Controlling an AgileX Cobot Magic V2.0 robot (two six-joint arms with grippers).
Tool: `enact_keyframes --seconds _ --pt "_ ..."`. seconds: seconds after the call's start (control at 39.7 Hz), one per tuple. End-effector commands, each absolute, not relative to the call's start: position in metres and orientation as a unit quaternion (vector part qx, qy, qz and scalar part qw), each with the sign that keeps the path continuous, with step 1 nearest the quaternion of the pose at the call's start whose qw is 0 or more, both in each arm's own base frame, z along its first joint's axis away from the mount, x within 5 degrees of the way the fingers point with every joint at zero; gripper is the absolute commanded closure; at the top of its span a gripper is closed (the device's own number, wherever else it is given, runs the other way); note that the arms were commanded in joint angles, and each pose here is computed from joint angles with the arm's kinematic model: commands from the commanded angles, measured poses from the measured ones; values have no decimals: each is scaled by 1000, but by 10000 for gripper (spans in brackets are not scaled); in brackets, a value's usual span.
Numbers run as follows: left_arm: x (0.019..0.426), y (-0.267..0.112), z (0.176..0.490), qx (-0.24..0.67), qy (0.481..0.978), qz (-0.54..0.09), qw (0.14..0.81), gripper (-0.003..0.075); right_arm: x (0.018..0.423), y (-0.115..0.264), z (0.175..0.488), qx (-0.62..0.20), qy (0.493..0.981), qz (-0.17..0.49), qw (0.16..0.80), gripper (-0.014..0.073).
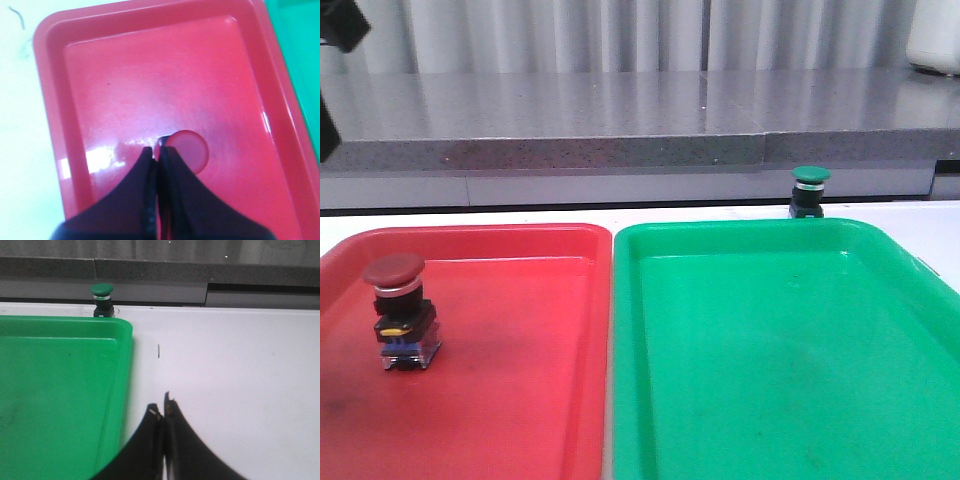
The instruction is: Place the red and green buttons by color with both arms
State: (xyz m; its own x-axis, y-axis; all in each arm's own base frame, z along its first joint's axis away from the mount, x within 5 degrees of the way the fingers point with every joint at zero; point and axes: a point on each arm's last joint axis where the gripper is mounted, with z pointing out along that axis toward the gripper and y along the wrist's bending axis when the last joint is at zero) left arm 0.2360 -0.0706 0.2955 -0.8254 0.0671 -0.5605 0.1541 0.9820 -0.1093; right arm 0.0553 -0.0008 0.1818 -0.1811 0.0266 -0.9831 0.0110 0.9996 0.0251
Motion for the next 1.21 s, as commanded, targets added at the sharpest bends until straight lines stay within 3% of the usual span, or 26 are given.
enact_keyframes --seconds 0.0,0.25,0.53,0.81,1.18 --pt "219 -52 316 18 925 -85 370 740 55 -1 191 11 736 5 677 718" --pt "148 -18 321 -31 876 -79 475 740 55 -1 191 11 736 5 677 718" --pt "69 -8 310 -22 773 -91 628 740 55 -1 191 11 736 5 677 718" --pt "30 -4 301 -18 662 -107 742 740 55 -1 191 11 736 5 677 718" --pt "25 -3 303 -18 648 -109 754 740 55 -1 191 11 736 5 677 718"
